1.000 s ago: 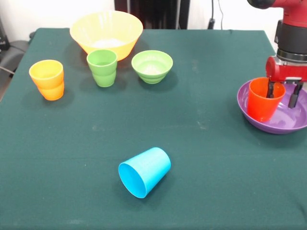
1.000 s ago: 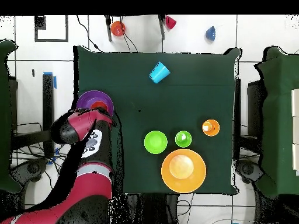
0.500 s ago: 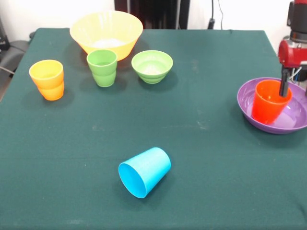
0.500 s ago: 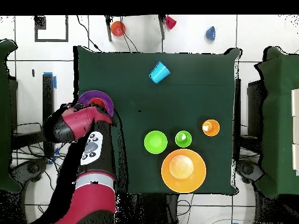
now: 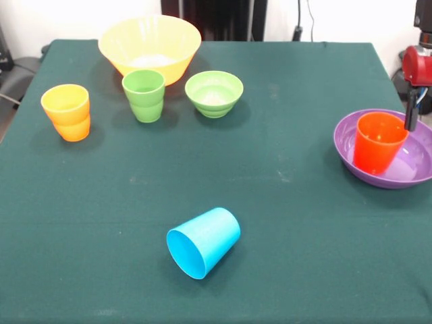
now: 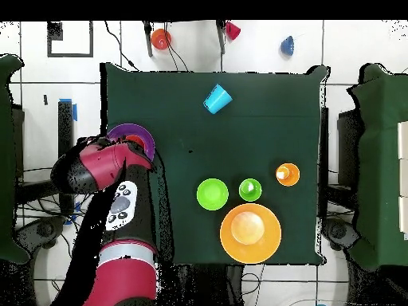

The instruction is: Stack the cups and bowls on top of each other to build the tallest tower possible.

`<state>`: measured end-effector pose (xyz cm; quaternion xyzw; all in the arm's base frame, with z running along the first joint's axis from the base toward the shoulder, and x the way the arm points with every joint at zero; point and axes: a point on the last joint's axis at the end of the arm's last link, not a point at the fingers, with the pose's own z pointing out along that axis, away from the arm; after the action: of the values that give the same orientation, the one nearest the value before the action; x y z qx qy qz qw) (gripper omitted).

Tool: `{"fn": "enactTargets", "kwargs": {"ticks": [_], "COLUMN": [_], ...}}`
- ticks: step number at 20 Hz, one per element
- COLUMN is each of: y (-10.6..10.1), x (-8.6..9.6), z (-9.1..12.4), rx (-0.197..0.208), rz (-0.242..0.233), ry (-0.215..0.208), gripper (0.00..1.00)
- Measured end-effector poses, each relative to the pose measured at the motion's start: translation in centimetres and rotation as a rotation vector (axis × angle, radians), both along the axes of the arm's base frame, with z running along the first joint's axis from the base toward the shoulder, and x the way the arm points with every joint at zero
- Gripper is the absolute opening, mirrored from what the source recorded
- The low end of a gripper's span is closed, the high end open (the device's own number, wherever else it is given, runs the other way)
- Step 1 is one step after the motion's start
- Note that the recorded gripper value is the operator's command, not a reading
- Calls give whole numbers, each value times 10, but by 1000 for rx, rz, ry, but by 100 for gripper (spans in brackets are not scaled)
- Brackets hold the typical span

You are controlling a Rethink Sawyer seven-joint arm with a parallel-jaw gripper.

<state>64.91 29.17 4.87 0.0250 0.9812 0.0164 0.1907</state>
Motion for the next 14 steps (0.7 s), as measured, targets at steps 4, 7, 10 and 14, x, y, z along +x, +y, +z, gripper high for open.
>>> {"fn": "enactTargets", "kwargs": {"ticks": [4,7,10,14], "y": [3,6,8,8], "x": [-3,-4,-3,-4], "z": [-2,-2,-1,-1], "rx": [-5,-6,-7,-8], "rz": [6,11,14,16], "ry": [2,0,-3,-3], "gripper": [100,100,100,100]}}
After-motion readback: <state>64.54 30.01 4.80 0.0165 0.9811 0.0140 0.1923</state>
